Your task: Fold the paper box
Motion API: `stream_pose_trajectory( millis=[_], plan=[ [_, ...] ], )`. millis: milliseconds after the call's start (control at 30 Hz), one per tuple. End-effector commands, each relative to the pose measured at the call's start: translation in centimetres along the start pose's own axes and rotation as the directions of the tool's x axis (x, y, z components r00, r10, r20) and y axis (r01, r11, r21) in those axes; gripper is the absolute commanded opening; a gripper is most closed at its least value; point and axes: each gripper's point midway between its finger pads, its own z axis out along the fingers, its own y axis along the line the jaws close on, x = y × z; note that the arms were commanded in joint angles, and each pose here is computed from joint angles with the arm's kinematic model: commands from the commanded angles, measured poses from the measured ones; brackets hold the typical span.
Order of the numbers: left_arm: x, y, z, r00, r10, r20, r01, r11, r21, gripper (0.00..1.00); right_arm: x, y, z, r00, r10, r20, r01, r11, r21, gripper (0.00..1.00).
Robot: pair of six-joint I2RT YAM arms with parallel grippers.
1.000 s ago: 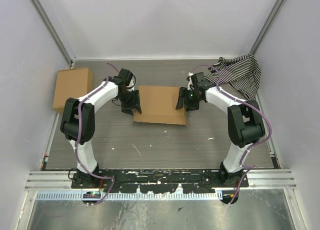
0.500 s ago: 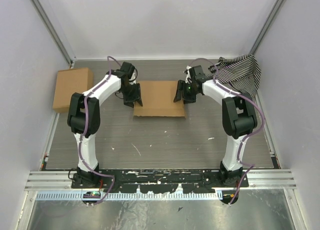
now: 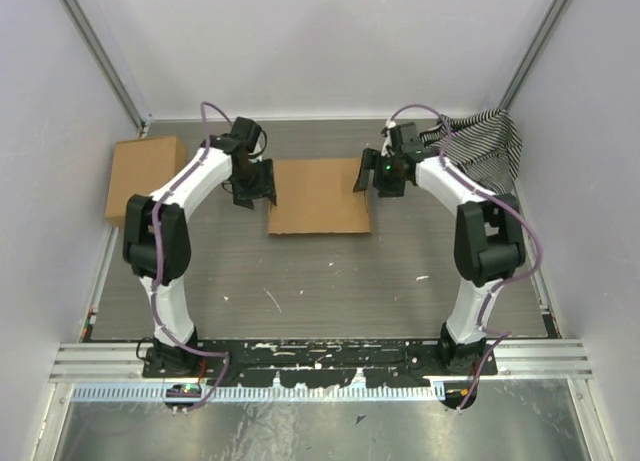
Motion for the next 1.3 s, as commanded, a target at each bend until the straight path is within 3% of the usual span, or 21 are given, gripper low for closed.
stream_pose_trajectory(
  millis=[0, 133, 333, 767, 1267],
  plan=[
    [1.5, 0.0, -4.6, 0.996, -0.018, 0.085, 0.011, 0.997, 0.082, 0.68, 0.0, 2.4, -4.7, 0.996, -0.052, 0.078, 0.06, 0.992, -0.109, 0.79],
    [4.1, -0.9, -3.9, 0.994, -0.059, 0.096, 0.037, 0.977, 0.208, 0.64, 4.6, 2.3, -4.9, 0.997, -0.067, 0.035, 0.072, 0.986, -0.151, 0.76],
    [6.2, -1.3, -2.6, 0.995, -0.042, 0.088, 0.022, 0.974, 0.224, 0.63, 7.8, 1.7, -4.6, 0.996, -0.081, 0.025, 0.084, 0.985, -0.152, 0.73],
    [5.5, -2.0, -1.3, 0.994, -0.035, 0.105, 0.012, 0.977, 0.212, 0.61, 6.6, 1.5, -4.8, 0.992, -0.098, 0.08, 0.105, 0.989, -0.1, 0.7],
    [6.2, -2.6, -0.4, 0.998, -0.02, 0.058, 0.006, 0.974, 0.226, 0.57, 7.7, 3.1, -3.9, 0.995, -0.091, 0.03, 0.095, 0.981, -0.172, 0.63]
  ],
)
